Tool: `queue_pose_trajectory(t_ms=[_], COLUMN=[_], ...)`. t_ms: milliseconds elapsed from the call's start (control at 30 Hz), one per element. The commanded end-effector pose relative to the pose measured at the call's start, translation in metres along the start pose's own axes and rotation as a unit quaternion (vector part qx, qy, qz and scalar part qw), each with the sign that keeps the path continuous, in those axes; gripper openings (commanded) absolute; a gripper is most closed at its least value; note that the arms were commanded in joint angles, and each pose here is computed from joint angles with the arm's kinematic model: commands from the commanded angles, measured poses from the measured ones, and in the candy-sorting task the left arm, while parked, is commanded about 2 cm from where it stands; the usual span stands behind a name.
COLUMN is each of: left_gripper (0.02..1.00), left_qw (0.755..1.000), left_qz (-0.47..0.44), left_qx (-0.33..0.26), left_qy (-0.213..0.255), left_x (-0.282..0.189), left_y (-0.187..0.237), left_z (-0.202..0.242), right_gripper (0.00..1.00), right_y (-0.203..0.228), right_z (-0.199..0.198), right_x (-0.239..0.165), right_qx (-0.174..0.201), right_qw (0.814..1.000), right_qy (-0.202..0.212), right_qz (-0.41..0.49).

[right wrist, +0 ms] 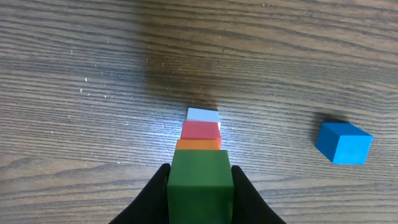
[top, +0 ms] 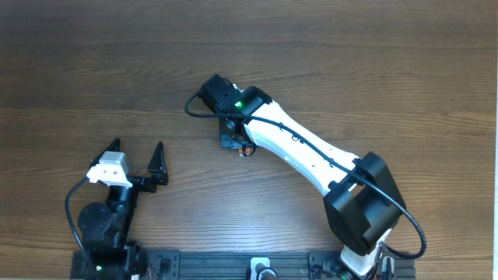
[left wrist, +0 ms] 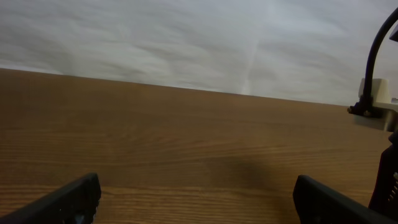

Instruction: Stack Cubes

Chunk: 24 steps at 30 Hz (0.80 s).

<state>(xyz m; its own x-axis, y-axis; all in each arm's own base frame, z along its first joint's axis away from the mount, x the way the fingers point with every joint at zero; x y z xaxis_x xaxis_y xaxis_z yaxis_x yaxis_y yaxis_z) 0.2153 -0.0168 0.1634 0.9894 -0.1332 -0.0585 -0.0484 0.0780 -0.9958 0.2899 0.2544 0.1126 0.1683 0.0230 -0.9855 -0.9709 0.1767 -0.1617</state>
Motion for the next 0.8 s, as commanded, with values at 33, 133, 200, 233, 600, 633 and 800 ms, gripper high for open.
queue_pose_trajectory(t_ms=[33,133,200,233,600,633,800], left_gripper=[1.000,1.000,0.998,1.000,1.000,1.000,1.000], left_qw=[1.000,1.000,1.000,1.000,1.000,1.000,1.000], left_qz=[0.000,0.000,0.000,0.000,0.000,0.000,0.000], left_qx=[0.007,0.007,0.007,0.007,0.007,0.007,0.007], left_qy=[0.009,0.009,0.009,0.009,0.009,0.009,0.009], left_x=[0.0001,0.0001,0.0001,0.0001,0.0001,0.0001,0.0001], left_y=[0.0010,0.0010,0.0010,0.0010,0.0010,0.0010,0.0010], left_z=[-0.0029,-0.0029,-0.0029,-0.0029,-0.0029,-0.0029,-0.0029], right_gripper=[0.025,0.031,0.029,0.029,0.029,0.029,0.034], right_y=[0.0003,0.0021,0.0023,0.0023,0.0056,0.0057,0.0058], right_z=[-0.0025,-0.0017,-0.0015,-0.0015,-0.0044,-0.0046,-0.0047], right_x=[0.0066,0.0066,0.0066,0.0066,0.0064,0.0064,0.0064], right_qx=[0.004,0.004,0.004,0.004,0.007,0.007,0.007], right_qw=[1.000,1.000,1.000,1.000,1.000,1.000,1.000], right_qy=[0.005,0.002,0.001,0.001,0.008,0.008,0.008], right_qz=[0.008,0.015,0.015,0.015,0.024,0.024,0.024])
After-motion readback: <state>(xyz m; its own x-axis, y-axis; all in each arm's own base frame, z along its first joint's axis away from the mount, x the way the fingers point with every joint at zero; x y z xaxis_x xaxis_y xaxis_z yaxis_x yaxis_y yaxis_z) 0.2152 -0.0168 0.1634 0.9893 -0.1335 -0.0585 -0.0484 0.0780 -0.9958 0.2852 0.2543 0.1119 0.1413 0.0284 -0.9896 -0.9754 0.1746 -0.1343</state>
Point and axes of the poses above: each gripper's point midway between its finger pads, its own x axis out along the fingers, its own z axis along the line the jaws close on, y = z × x, the point moved 3 cm from there along -x, back along the fingers, and after that the axes turned 14 degrees about x, right-handed, at the moved point
